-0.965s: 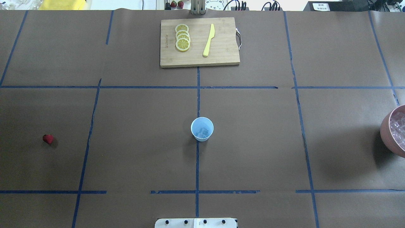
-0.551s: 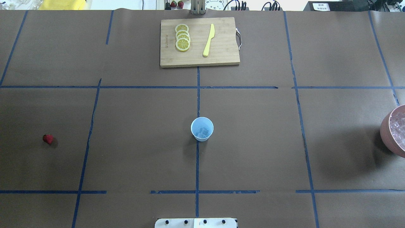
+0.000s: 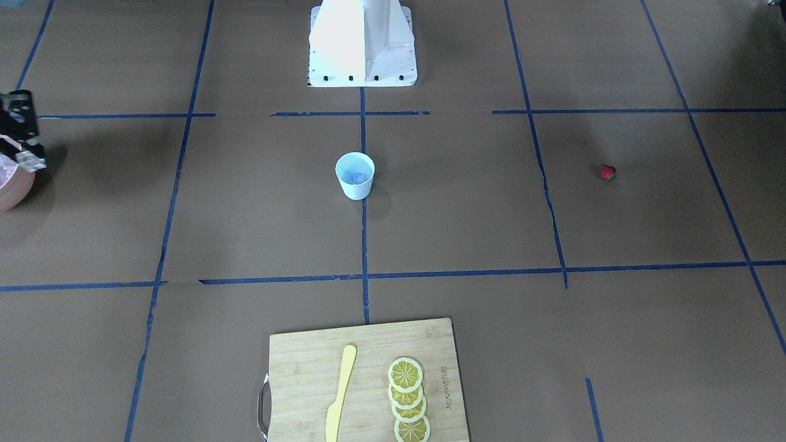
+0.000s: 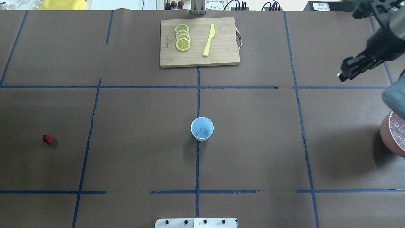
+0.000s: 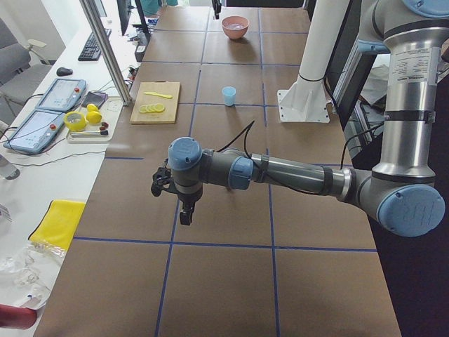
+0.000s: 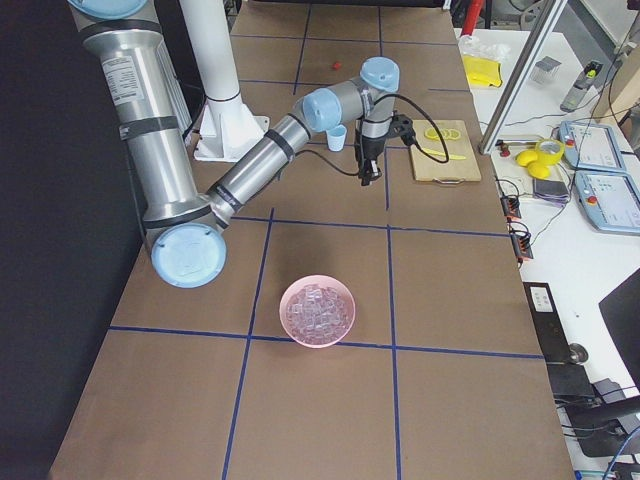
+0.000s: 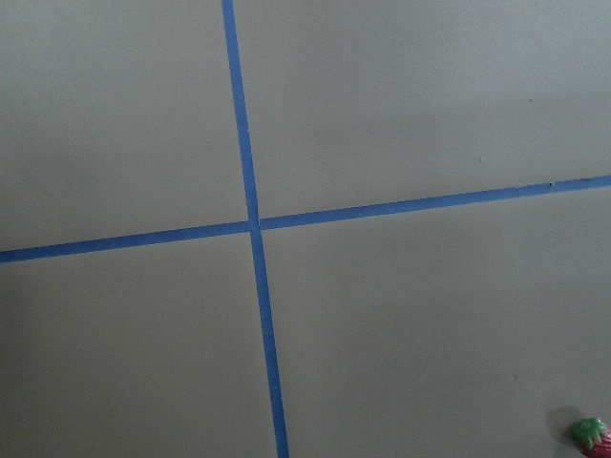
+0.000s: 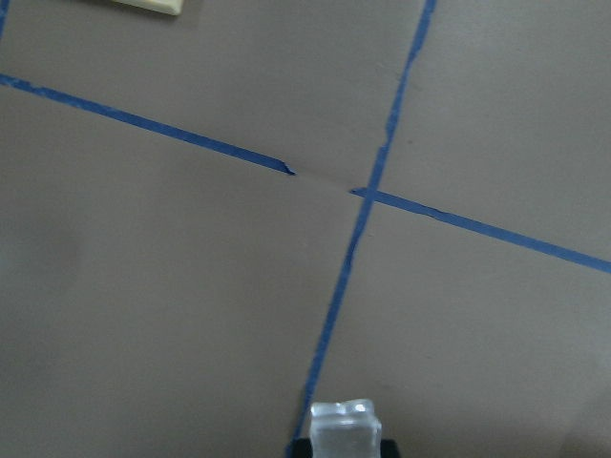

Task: Put ice and strawberries in cup
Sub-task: 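Carry the held ice cube with the right gripper over the blue cup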

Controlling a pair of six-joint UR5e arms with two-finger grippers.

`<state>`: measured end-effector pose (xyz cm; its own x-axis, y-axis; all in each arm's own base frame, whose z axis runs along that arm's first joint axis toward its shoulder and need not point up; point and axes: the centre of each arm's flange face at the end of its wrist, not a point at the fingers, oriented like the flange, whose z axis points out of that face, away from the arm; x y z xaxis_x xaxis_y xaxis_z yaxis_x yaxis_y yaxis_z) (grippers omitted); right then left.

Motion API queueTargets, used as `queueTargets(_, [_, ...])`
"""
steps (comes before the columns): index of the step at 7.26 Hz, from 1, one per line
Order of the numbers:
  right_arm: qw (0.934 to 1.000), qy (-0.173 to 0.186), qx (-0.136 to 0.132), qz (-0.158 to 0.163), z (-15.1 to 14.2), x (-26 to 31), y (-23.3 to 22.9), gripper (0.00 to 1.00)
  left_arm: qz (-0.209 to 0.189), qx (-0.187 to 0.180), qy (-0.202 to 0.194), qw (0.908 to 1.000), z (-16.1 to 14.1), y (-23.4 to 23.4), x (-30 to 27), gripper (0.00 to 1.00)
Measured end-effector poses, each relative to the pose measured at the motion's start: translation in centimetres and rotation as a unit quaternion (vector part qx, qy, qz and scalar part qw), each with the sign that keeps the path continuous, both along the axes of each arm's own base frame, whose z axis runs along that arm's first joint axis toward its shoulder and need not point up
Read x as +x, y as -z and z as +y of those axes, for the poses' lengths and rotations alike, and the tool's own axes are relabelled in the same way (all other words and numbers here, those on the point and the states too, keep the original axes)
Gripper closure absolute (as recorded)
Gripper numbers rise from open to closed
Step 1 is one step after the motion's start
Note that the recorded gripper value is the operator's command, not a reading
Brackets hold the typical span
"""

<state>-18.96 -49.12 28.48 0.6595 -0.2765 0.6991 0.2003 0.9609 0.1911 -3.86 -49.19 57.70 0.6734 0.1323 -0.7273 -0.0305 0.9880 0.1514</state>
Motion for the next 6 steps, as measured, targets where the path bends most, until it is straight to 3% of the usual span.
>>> queueTargets(3, [0.9981, -0.032, -0.052, -0.001, 3.0, -14.9, 9.8, 1.00, -0.001, -0.002, 0.000, 1.0000, -0.1, -0.2, 0.0, 0.00])
queueTargets(6, [0.9958, -0.049, -0.077, -0.002, 5.9, -25.7, 14.6, 1.00, -0.001, -0.005, 0.000, 1.0000, -0.1, -0.5, 0.0, 0.00])
